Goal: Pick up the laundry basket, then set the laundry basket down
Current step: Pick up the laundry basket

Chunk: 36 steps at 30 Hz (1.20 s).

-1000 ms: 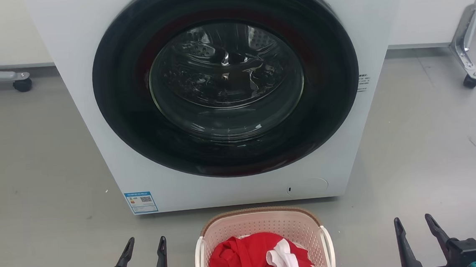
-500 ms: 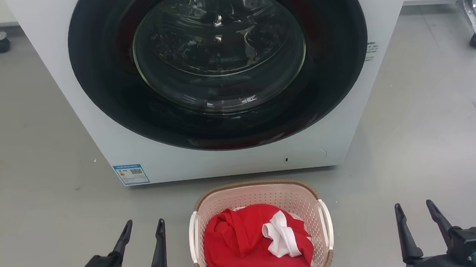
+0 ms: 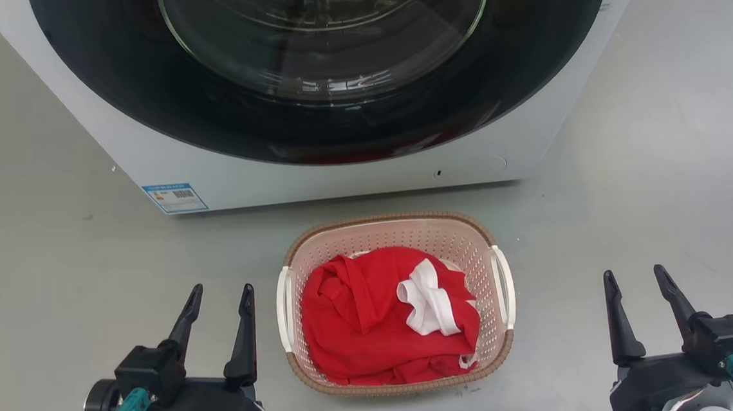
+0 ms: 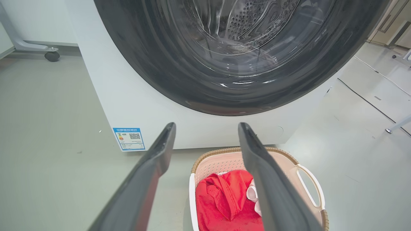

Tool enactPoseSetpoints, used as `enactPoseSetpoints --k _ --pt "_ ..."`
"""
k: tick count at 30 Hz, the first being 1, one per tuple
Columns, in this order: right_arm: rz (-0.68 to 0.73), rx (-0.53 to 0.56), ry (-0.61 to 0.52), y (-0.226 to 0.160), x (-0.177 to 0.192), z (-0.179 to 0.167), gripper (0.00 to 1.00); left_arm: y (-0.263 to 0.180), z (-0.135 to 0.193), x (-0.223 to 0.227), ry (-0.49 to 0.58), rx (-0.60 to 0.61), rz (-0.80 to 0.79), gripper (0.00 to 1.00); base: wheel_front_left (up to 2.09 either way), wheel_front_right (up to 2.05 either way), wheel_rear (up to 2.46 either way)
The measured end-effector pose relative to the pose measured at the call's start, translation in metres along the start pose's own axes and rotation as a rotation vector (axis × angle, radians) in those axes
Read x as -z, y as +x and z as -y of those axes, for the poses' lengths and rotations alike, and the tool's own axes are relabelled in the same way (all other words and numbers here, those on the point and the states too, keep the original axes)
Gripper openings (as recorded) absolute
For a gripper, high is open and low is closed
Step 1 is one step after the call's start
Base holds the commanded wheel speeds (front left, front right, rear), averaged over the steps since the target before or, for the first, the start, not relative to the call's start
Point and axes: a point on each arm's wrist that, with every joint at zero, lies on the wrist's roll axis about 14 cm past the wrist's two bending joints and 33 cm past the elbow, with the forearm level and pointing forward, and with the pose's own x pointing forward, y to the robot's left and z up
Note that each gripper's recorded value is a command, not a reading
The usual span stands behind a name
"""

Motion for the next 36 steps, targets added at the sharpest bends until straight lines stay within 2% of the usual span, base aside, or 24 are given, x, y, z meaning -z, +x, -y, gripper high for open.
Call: enactPoseSetpoints --k 15,36 --pt "-0.096 0.020 0.010 0.037 0.047 0.002 1.00 0.046 -0.010 0.040 -0.027 0.015 -0.080 1.00 0.00 0.00 0.00" --pt "-0.275 -0.008 0.008 0.081 0.138 -0.012 1.00 0.077 -0.032 0.143 -0.110 -0.010 -0.319 1.00 0.00 0.00 0.00"
